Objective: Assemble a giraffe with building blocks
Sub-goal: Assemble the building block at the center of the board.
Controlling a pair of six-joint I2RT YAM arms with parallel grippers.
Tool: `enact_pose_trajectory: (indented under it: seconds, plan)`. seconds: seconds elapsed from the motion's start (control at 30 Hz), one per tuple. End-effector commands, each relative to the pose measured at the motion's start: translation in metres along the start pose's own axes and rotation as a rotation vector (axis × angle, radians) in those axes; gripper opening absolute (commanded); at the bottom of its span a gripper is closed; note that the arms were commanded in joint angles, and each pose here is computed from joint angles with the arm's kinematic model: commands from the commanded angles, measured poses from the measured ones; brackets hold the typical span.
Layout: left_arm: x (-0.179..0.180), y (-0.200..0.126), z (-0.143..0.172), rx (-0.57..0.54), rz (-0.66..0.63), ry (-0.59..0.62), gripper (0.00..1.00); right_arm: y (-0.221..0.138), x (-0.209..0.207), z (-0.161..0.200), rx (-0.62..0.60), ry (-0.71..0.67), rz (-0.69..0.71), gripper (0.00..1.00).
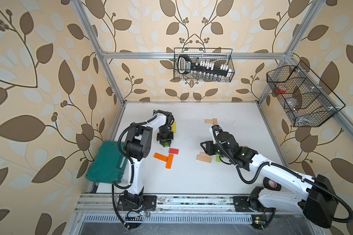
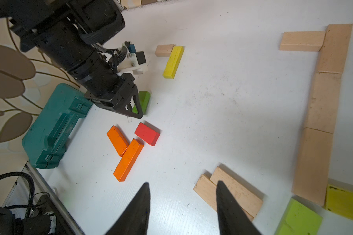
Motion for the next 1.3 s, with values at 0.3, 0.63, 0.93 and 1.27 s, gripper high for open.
enact_pose_trajectory:
  seconds: [0.3,0.63,0.93,1.27]
  plan:
    - [-0.034,0.001,0.002,0.056,-0.015,0.081,0.21,-0.005,-0.006,0.004,-0.004,0.018,-0.002,0.48]
    - [-0.038,0.005,-0.012,0.051,-0.081,0.075,0.36,-0.006,-0.009,0.006,-0.005,0.019,0.001,0.48]
    - [-0.04,0.002,-0.018,0.047,-0.096,0.089,0.31,-0.006,-0.009,0.007,-0.001,0.018,-0.006,0.48]
    - [-0.039,0.004,-0.024,0.05,-0.104,0.084,0.3,-0.006,-0.009,0.007,0.0,0.018,-0.01,0.47]
Point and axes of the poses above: each gripper's point midway between its finger pads, its own y axis out along the fingers, its own x axis along the line the jaws close on, z = x × y, the point moved 7 cm from there along -y, back along the fingers, and after that the axes turned 14 degrees about -y, right-handed, at the moved point
